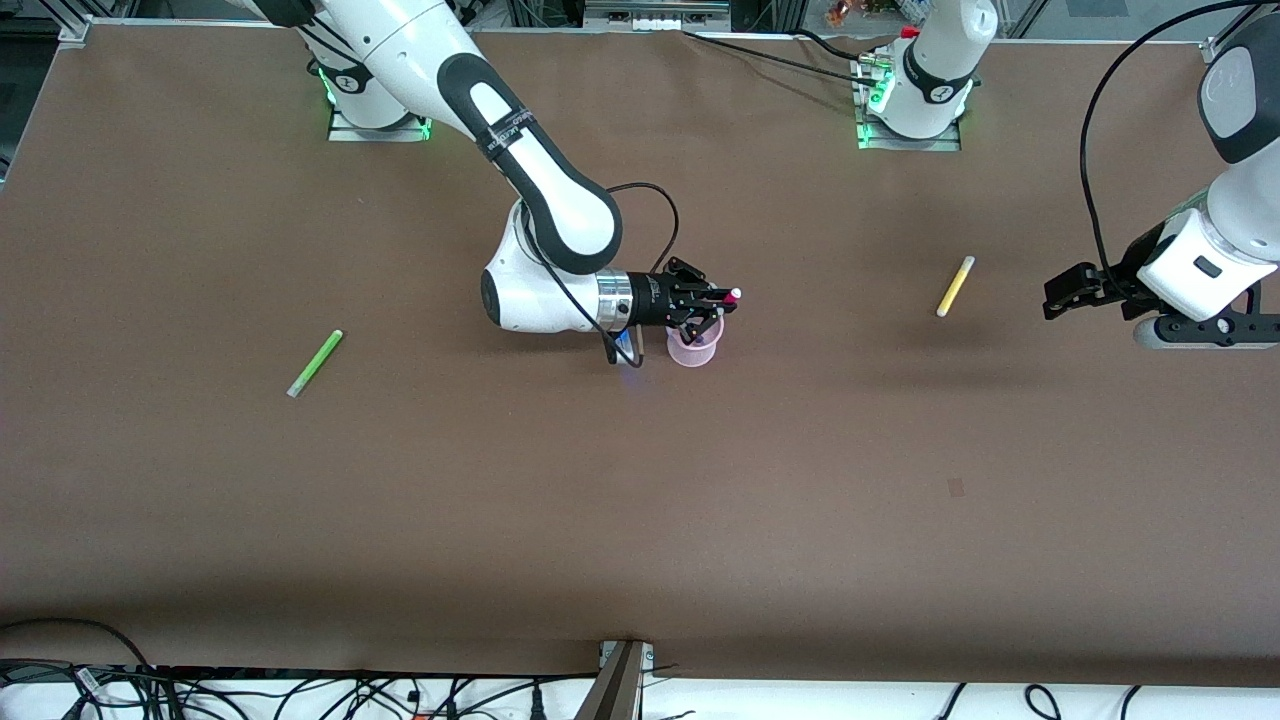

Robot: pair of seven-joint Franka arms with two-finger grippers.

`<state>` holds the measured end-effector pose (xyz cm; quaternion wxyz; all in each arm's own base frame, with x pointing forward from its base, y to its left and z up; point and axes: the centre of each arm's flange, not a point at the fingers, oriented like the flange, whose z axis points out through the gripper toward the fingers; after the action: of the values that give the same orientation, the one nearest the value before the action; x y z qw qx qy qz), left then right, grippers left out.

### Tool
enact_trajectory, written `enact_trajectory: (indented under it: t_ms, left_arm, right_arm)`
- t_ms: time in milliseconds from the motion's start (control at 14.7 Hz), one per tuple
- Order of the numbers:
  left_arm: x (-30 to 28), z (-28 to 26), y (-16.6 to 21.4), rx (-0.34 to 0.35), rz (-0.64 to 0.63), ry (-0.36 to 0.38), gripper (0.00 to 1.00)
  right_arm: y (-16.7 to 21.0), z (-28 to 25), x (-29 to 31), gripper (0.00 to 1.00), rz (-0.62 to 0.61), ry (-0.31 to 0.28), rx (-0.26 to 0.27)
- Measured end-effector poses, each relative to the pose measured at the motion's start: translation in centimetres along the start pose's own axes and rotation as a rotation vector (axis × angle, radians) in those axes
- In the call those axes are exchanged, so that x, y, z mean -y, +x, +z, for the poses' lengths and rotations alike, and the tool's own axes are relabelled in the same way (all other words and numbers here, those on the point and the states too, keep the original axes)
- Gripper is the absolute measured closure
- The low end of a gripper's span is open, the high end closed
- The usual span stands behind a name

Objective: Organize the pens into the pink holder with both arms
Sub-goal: 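Lower the pink marker into the cup and open the right gripper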

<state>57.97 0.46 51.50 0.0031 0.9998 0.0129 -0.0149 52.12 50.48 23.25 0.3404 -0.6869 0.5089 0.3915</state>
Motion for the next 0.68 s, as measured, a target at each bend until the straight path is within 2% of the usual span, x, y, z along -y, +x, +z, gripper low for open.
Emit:
enact_trajectory:
  t_ms: [205, 273, 409, 477, 614, 682]
  left_arm:
    - [0.0, 0.0, 0.0, 0.0, 0.0, 0.0, 0.0]
    - [0.0, 0.0, 0.0, 0.0, 0.0, 0.0, 0.0]
    - [0.0, 0.0, 0.0, 0.0, 0.0, 0.0, 0.0]
    - [0.0, 0.0, 0.0, 0.0, 0.0, 0.0, 0.0]
    - [0.0, 0.0, 0.0, 0.0, 0.0, 0.0, 0.0]
    - [0.0, 0.0, 0.0, -0.001, 0.0, 0.0, 0.0]
  right_arm:
    - [0.4, 0.2, -0.1, 0.55, -0.02, -0.003, -0.002]
    - [0.4, 0.2, -0.1, 0.55, -0.021, -0.003, -0.003]
    - [0.2, 0.0, 0.2, 0.46, -0.027, 0.002, -0.002]
    - [-0.2, -0.4, 0.6, 0.46, -0.038, 0.009, -0.001]
    - [-2.1, -2.2, 1.7, 0.29, -0.083, 0.006, 0.004]
    - [-3.3, -3.6, 2.2, 0.25, -0.108, -0.007, -0.002]
